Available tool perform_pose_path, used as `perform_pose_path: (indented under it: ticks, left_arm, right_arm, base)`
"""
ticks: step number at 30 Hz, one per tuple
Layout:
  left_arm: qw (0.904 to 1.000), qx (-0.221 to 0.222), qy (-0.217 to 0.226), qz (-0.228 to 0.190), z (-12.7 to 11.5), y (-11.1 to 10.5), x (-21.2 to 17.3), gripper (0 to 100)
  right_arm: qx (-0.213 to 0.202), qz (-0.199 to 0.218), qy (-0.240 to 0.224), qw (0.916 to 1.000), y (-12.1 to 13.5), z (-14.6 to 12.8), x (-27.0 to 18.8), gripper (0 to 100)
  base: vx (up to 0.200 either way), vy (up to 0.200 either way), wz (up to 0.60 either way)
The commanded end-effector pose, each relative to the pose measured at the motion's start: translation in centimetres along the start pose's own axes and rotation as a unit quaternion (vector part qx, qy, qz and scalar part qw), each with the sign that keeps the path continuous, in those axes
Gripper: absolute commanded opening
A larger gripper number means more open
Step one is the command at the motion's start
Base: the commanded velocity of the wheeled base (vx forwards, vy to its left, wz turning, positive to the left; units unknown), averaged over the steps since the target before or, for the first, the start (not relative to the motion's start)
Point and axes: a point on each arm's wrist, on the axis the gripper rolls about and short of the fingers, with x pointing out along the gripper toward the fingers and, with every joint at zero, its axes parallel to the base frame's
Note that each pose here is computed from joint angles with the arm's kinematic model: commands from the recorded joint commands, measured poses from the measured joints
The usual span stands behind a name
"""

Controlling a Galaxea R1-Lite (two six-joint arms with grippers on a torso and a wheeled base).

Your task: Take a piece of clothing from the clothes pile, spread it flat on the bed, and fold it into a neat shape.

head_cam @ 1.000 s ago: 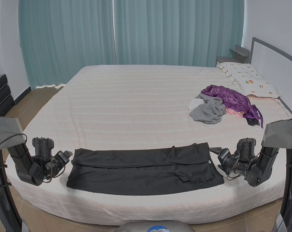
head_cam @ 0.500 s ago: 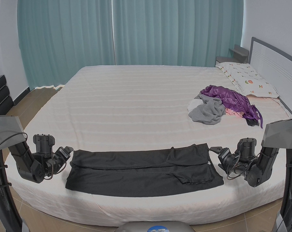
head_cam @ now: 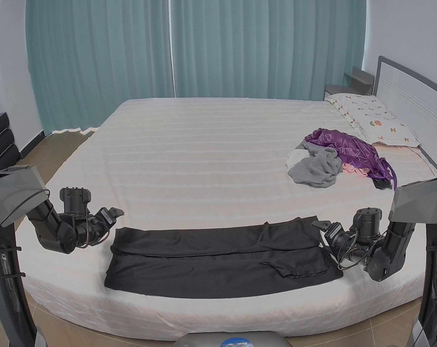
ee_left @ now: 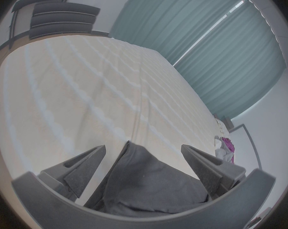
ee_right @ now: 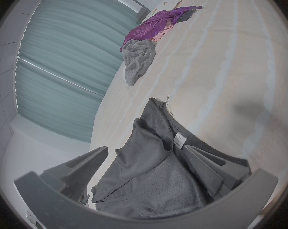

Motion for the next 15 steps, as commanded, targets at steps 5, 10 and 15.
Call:
perform_pose_path:
  ticks: [5, 10, 15]
  left_arm:
    - [0.9966, 0.072, 0.039, -0.01, -0.3, 0.2, 5.2, 100]
    - [0.995, 0.086, 0.05, -0.01, -0.6, 0.3, 5.3, 100]
    - [0.9951, 0.086, 0.048, -0.011, -0.5, 0.3, 5.4, 0]
  right_arm:
    - [-0.001, -0.001, 0.002, 1.0, -0.1, -0.1, 0.1, 100]
    - [-0.002, -0.003, 0.002, 1.0, -0.2, -0.2, 0.1, 100]
    - [-0.004, -0.002, 0.002, 1.0, -0.2, -0.4, 0.2, 100]
  base:
    - [0.0, 0.0, 0.0]
    - [0.0, 0.0, 0.0]
    - [0.0, 0.0, 0.0]
